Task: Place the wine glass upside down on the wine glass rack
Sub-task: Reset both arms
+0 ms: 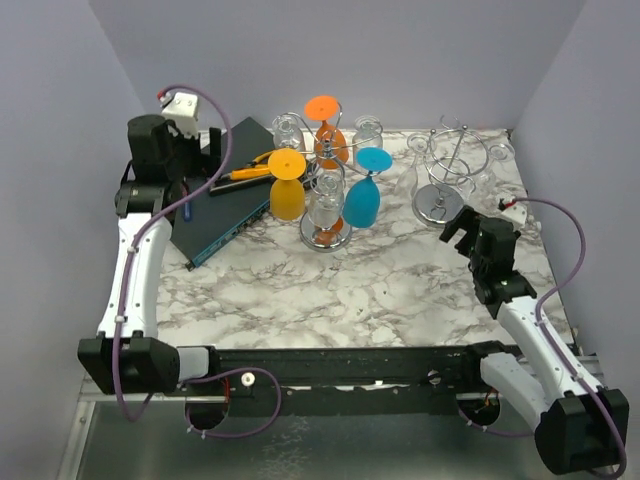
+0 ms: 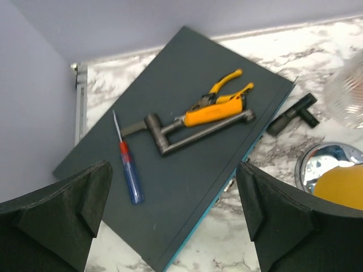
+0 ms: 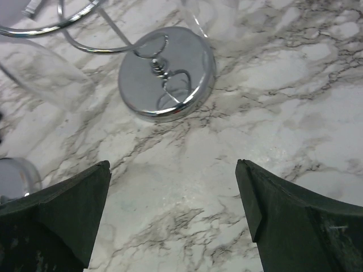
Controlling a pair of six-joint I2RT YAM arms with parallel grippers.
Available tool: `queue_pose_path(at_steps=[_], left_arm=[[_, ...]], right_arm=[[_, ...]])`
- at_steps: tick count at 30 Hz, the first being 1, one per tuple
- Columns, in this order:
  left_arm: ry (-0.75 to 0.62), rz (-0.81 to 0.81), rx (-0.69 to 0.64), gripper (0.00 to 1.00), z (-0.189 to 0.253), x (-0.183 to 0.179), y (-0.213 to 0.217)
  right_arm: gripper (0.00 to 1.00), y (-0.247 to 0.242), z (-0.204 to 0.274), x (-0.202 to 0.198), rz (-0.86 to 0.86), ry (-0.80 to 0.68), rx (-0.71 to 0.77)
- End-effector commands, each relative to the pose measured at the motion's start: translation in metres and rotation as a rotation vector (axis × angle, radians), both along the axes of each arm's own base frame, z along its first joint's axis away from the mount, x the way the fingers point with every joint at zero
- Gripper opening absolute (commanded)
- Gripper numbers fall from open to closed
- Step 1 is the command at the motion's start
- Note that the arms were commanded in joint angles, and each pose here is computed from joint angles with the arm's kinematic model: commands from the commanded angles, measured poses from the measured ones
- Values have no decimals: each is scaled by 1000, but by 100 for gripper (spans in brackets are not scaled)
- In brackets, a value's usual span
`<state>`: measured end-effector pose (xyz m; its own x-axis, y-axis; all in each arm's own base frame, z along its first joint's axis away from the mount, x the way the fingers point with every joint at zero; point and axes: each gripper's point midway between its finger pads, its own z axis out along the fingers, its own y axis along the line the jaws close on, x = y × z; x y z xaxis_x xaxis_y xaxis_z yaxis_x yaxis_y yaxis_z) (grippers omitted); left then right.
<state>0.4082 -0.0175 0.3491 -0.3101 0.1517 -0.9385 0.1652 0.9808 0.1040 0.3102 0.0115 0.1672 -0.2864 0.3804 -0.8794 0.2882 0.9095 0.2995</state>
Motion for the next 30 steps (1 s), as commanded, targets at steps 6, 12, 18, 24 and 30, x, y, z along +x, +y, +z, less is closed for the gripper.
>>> queue_pose_path(at_steps=[6, 12, 18, 24, 30], left_arm=[[77, 45, -212, 99, -109, -26, 0], [139, 46, -301, 99, -165, -38, -7], [156, 50, -274, 99, -210, -44, -4], [139, 46, -317, 99, -235, -45, -8], [-5, 46, -288, 99, -236, -44, -3]], right_arm=[[100, -66, -26, 1, -316, -157, -170], [100, -89, -52, -6, -426, -137, -157], [100, -93, -51, -16, -423, -305, -119], [100, -83, -52, 3, -329, -296, -165], [100, -75, -49, 14, -256, -309, -197]])
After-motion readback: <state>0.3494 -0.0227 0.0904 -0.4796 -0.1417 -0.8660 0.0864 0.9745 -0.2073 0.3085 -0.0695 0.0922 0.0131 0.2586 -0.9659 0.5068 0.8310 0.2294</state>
